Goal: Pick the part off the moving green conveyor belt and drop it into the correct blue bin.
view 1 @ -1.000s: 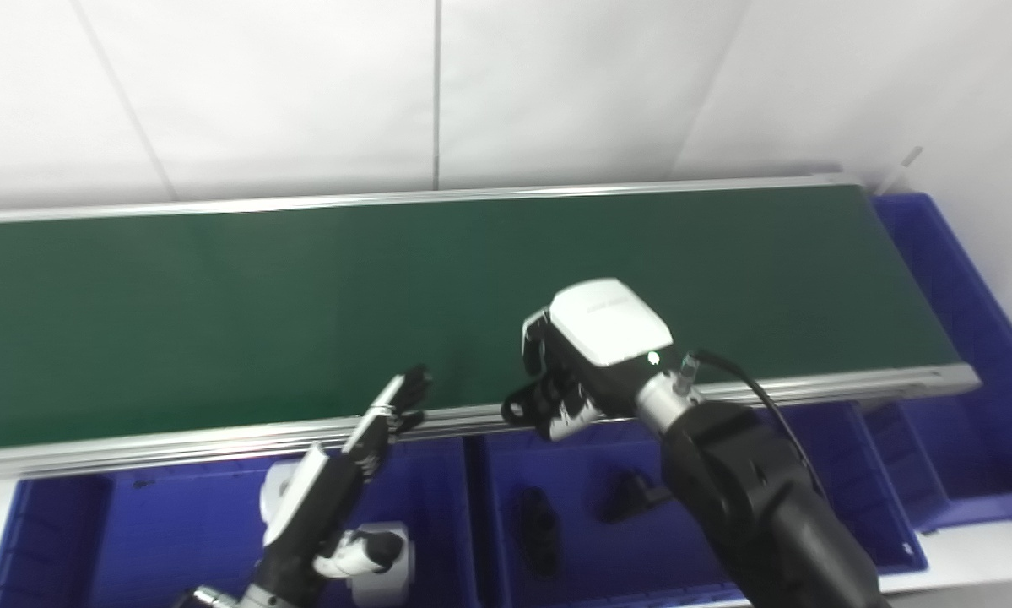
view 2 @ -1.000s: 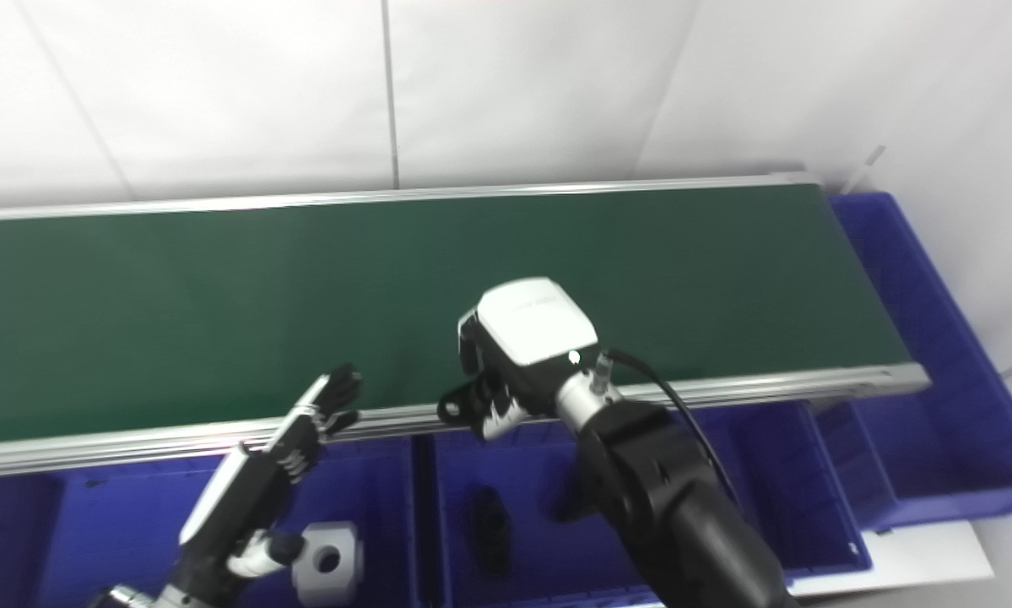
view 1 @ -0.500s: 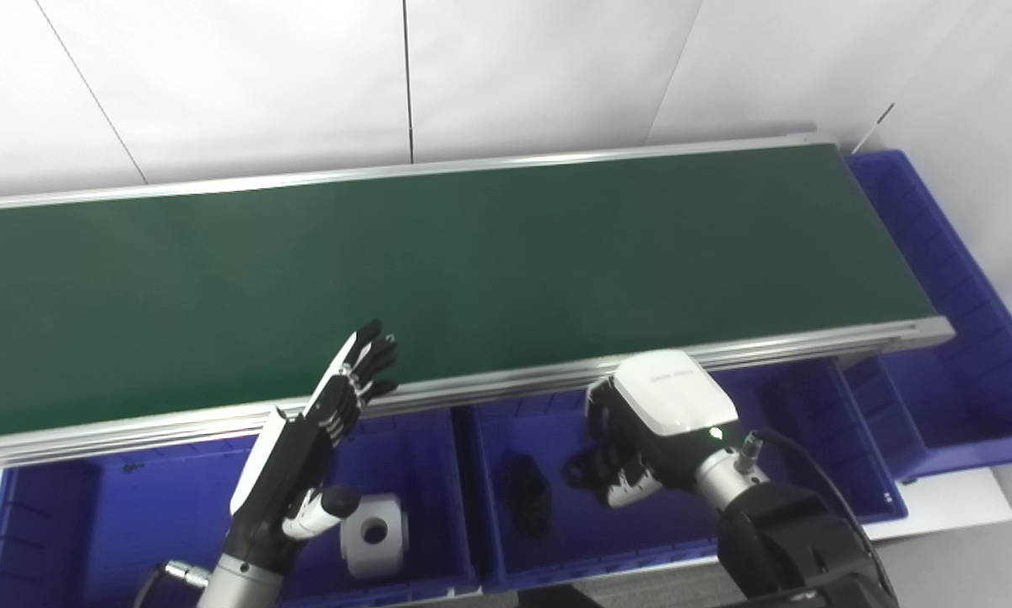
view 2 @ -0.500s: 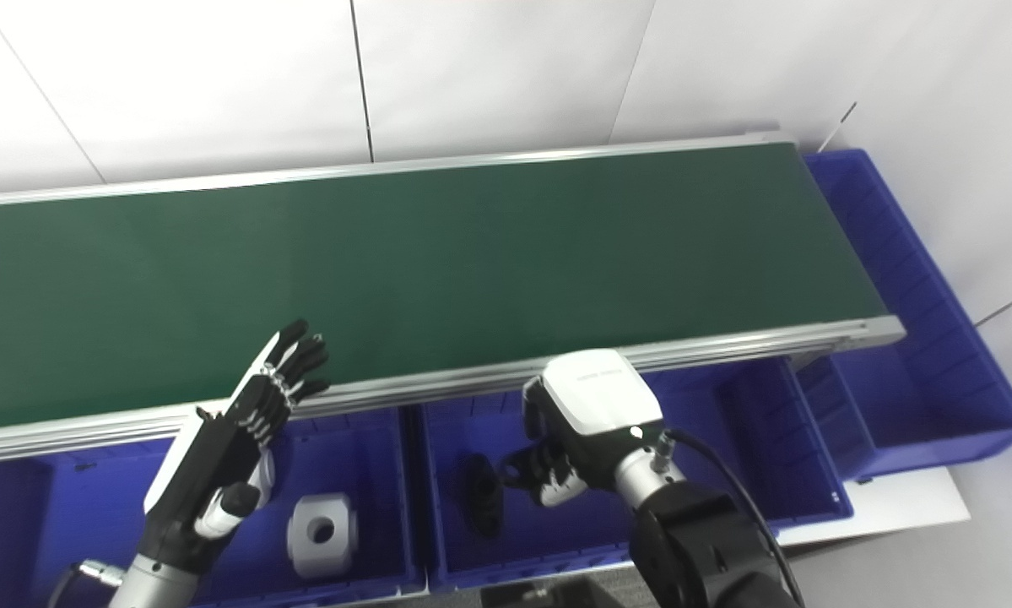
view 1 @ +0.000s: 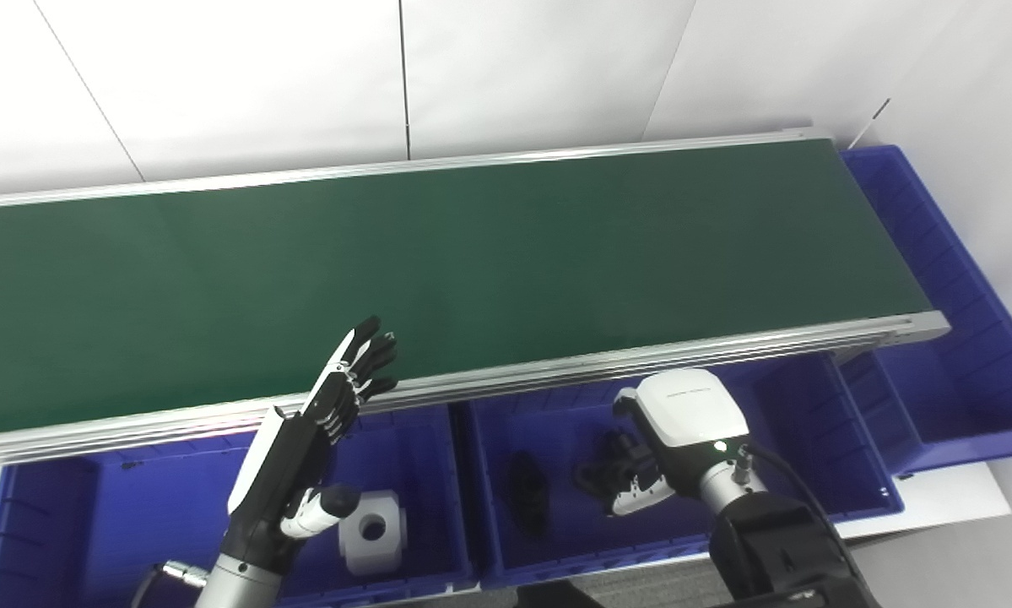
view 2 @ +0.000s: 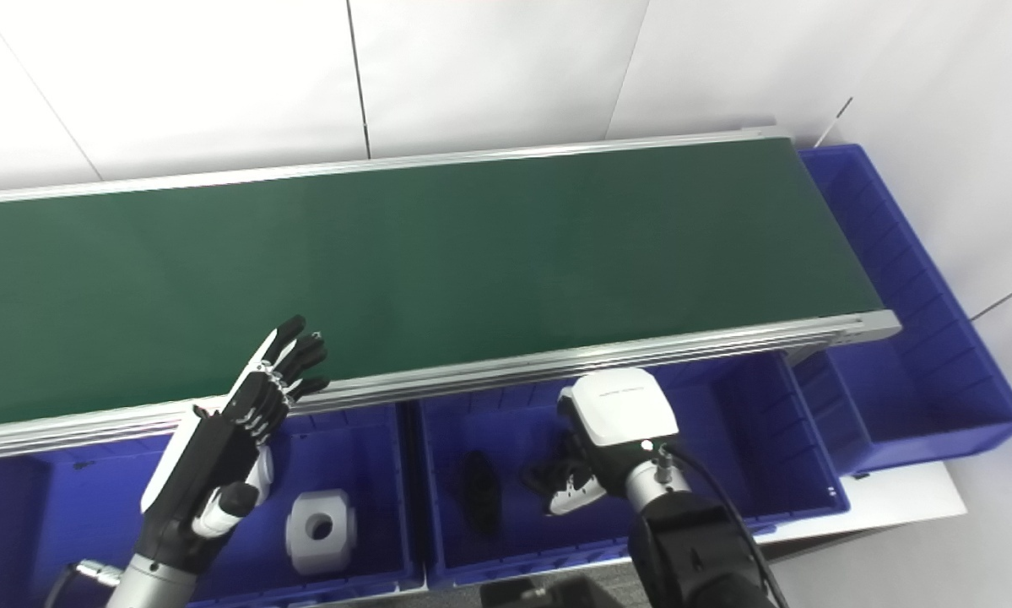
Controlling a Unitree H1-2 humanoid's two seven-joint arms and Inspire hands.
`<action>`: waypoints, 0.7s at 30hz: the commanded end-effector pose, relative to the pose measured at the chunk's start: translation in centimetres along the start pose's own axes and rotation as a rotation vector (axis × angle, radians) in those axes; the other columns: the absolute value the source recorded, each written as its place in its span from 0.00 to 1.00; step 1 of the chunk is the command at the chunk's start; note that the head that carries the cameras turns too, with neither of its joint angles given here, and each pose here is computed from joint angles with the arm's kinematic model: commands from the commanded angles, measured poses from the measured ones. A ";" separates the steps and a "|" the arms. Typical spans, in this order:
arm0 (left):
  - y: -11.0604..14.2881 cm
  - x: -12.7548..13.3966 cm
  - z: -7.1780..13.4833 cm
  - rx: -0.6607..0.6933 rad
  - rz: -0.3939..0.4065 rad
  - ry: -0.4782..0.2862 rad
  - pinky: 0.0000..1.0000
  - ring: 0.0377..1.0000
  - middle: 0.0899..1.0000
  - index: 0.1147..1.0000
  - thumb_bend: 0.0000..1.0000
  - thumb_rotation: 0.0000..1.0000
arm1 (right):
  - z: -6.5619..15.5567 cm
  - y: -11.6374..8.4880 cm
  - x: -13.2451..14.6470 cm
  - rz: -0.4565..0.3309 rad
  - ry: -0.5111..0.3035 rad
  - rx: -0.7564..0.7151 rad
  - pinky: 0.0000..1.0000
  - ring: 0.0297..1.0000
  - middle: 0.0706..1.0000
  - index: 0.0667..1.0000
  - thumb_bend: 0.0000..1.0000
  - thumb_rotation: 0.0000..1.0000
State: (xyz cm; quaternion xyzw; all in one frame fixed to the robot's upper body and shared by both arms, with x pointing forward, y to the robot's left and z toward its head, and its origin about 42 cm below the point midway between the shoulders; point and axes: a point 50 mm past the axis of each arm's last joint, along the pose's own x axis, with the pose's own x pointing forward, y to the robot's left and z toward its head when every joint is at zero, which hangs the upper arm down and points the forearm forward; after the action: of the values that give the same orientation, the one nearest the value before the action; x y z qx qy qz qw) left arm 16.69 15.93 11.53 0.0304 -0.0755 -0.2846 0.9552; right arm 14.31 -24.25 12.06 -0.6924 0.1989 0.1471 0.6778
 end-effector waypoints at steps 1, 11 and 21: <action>-0.1 0.4 1.1 0.012 -0.002 -0.045 0.85 0.92 0.93 0.98 0.88 0.88 | 0.0 -0.5 -0.3 -0.022 -0.013 -0.016 0.91 0.90 0.94 0.90 1.00 0.80; 0.0 0.3 0.8 0.016 -0.007 -0.040 0.85 0.93 0.94 0.97 0.88 0.89 | 0.2 -1.1 -0.7 -0.049 -0.085 0.082 0.81 0.85 0.91 0.89 1.00 0.80; -1.0 0.2 -0.6 0.009 -0.037 -0.016 0.89 0.96 0.95 0.97 0.88 0.84 | 4.4 -2.0 -3.1 -0.273 -0.593 1.190 0.77 0.85 0.87 0.86 0.97 0.96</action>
State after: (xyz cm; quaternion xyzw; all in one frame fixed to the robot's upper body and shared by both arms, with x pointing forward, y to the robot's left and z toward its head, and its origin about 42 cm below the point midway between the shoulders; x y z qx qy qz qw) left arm 16.50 15.95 9.71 0.0397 -0.0408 -0.2880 0.9559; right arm 13.79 -21.99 12.63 -0.3963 0.0963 0.1762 0.8959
